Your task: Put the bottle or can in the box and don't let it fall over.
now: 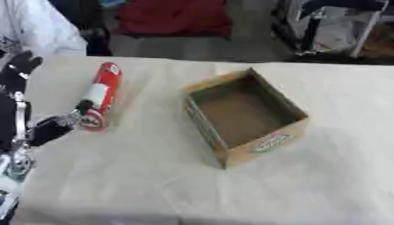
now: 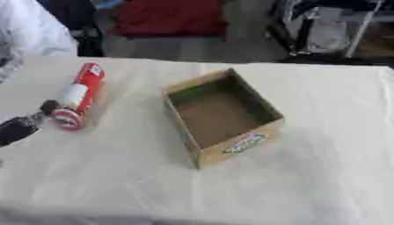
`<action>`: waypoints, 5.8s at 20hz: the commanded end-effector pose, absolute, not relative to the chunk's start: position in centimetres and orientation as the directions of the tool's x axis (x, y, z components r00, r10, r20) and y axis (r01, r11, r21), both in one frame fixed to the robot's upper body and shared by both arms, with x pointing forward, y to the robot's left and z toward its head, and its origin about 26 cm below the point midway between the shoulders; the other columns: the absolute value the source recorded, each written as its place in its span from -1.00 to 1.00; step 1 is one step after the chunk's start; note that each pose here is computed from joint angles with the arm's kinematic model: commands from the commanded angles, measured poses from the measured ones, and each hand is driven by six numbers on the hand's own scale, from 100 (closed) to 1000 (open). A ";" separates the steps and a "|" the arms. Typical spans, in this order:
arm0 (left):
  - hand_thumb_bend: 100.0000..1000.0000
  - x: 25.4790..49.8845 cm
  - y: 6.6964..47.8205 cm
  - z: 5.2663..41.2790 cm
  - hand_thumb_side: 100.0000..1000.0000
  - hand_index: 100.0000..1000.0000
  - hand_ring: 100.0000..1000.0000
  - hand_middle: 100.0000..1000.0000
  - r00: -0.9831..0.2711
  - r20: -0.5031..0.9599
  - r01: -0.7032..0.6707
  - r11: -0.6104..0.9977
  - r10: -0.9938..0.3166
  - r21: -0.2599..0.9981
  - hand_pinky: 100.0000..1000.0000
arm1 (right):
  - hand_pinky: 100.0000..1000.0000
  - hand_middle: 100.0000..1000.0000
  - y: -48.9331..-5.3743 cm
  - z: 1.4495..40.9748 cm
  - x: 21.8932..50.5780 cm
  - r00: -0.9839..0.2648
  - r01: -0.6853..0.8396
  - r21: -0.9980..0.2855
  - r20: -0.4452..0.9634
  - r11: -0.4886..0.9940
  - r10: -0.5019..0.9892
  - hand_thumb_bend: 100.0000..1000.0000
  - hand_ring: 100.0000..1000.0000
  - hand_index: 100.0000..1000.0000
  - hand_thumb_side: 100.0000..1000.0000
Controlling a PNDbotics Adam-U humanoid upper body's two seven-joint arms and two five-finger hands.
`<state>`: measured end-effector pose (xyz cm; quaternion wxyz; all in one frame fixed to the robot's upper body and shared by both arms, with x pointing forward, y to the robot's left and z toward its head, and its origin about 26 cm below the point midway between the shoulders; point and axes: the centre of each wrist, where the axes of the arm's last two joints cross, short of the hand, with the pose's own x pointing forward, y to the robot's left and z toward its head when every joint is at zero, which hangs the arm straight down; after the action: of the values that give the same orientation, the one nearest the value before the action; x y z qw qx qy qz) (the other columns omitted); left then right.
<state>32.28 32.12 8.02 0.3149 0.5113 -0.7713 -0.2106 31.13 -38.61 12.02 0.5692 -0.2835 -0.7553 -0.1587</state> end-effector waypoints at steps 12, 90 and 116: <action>0.47 32.0 29.8 9.0 0.33 0.67 0.65 0.58 -0.320 0.229 -0.671 0.391 -0.919 0.630 0.57 | 0.70 0.60 -38.5 13.3 31.2 -0.228 0.594 -0.079 0.938 0.800 0.263 -0.65 0.62 0.69 0.29; 0.43 38.5 28.5 9.7 0.32 0.62 0.54 0.54 -0.054 0.139 -0.752 0.131 -0.989 0.645 0.50 | 0.72 0.62 -37.2 16.3 32.3 -0.328 0.561 -0.045 0.904 0.826 0.273 -0.79 0.64 0.71 0.39; 0.41 39.7 29.8 10.1 0.34 0.61 0.53 0.52 0.029 0.166 -0.754 0.087 -0.986 0.651 0.49 | 0.73 0.62 -37.0 16.4 32.4 -0.336 0.553 -0.040 0.903 0.832 0.267 -0.80 0.64 0.71 0.40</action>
<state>39.40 29.13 8.74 0.3203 0.6405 -0.6696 -0.1970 32.49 -36.85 14.79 0.5385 -0.2511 -0.7909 -0.1466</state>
